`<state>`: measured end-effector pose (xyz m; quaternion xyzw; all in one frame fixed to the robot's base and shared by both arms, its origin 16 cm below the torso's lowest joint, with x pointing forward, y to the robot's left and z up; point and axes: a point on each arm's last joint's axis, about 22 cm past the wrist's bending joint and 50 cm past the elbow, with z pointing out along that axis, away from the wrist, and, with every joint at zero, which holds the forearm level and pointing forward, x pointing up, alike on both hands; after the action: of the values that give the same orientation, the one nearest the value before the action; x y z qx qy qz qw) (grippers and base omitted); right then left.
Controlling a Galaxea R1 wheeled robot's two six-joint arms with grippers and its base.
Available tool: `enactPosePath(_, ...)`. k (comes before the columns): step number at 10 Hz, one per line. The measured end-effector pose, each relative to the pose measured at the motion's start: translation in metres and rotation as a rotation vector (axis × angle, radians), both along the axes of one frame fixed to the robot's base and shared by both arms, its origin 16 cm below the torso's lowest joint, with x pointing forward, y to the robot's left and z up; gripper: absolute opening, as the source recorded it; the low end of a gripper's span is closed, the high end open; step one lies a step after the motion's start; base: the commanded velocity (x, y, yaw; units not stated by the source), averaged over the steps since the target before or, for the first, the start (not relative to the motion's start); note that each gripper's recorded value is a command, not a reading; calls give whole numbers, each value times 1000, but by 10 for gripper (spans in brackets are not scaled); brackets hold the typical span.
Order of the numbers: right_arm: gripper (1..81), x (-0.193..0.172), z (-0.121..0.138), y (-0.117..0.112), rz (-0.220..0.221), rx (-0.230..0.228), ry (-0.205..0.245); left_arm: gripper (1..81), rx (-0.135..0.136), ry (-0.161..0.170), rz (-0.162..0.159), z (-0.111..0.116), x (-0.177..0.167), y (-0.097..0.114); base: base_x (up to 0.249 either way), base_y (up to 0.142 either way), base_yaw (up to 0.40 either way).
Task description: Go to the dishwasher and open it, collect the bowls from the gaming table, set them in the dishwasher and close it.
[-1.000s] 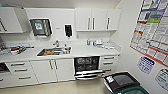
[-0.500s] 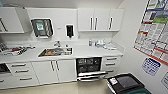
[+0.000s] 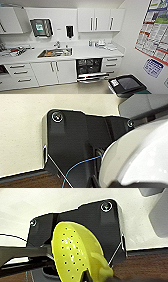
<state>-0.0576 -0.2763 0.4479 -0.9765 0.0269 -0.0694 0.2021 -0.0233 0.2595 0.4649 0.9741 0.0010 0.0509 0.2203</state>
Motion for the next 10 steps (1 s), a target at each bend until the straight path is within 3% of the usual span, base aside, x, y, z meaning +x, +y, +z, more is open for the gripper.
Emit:
enactPosePath(6,10,3,-1,-4,2,-11,-3,10,-4,-2,1,0,1,-3,72,53,0)
enactPosePath(10,10,1,-2,5,5,0,-3,10,2,4,5,0,0,2,72,0,0)
